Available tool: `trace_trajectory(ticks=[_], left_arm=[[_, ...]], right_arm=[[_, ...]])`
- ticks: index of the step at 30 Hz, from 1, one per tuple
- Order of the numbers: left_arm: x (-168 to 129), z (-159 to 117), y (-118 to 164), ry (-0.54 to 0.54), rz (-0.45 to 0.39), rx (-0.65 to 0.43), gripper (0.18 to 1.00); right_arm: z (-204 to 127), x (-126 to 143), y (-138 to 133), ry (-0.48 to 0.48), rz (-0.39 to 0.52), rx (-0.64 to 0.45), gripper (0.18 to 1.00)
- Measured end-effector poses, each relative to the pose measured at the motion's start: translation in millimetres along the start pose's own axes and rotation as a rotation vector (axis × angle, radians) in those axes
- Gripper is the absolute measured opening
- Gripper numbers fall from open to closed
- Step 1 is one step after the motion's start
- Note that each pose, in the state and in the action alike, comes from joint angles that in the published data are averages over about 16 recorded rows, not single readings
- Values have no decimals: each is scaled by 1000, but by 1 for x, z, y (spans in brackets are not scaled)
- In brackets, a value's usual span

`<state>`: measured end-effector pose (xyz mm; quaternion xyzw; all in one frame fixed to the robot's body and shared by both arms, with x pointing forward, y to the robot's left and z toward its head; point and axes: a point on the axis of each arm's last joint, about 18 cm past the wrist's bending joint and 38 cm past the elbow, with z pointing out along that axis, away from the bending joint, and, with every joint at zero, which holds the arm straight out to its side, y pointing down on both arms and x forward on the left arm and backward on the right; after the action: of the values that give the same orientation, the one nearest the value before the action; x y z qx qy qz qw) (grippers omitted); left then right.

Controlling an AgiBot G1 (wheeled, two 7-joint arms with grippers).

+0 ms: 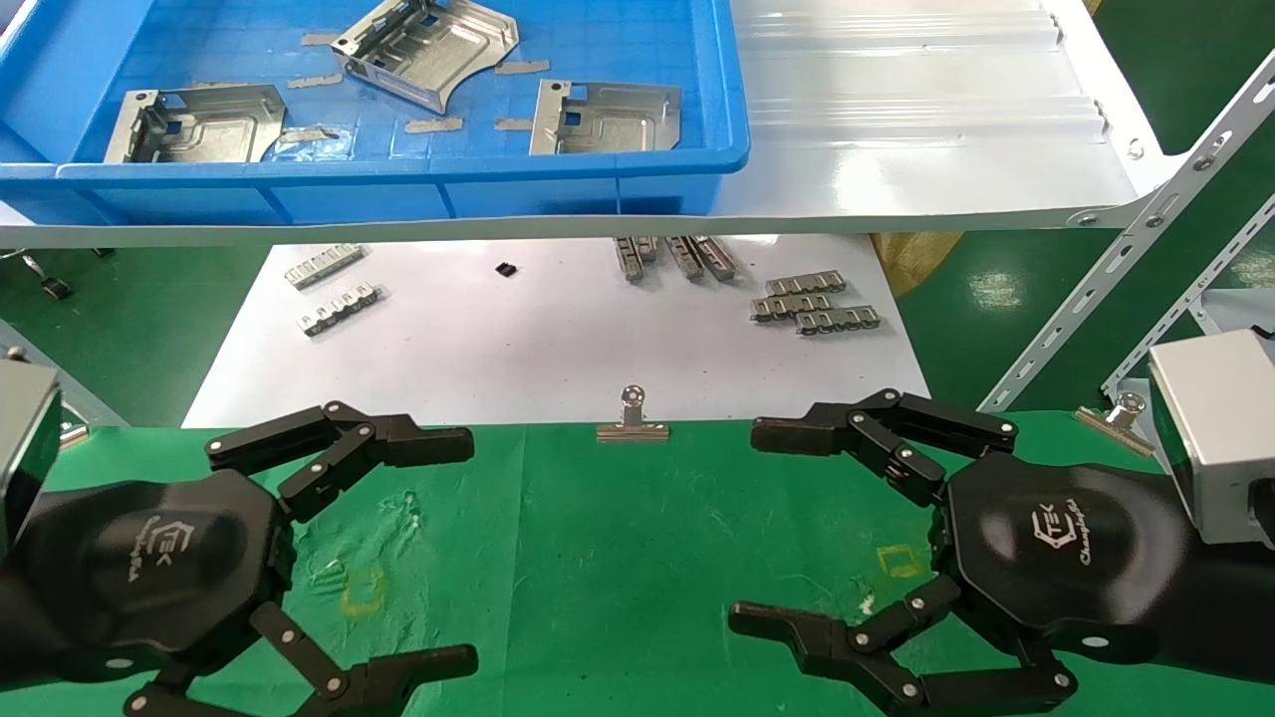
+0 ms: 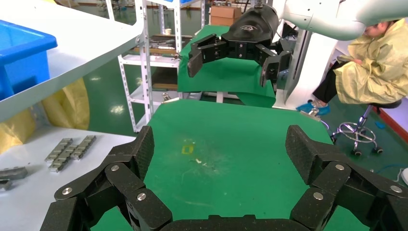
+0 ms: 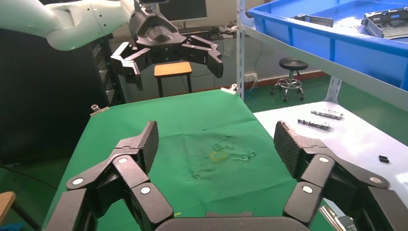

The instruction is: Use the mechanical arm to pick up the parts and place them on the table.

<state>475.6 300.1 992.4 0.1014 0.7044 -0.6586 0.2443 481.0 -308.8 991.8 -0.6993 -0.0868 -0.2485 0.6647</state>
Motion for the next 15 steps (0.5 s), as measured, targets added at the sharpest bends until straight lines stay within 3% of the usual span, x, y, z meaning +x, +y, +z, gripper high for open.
trace_trajectory(ticks=[8, 15], left_arm=[[0, 0, 0, 0, 0, 0, 1001], [-1, 0, -2, -4, 8, 2, 1001]], right_arm=[[0, 0, 0, 0, 0, 0, 818], [0, 0, 0, 0, 0, 0, 666]])
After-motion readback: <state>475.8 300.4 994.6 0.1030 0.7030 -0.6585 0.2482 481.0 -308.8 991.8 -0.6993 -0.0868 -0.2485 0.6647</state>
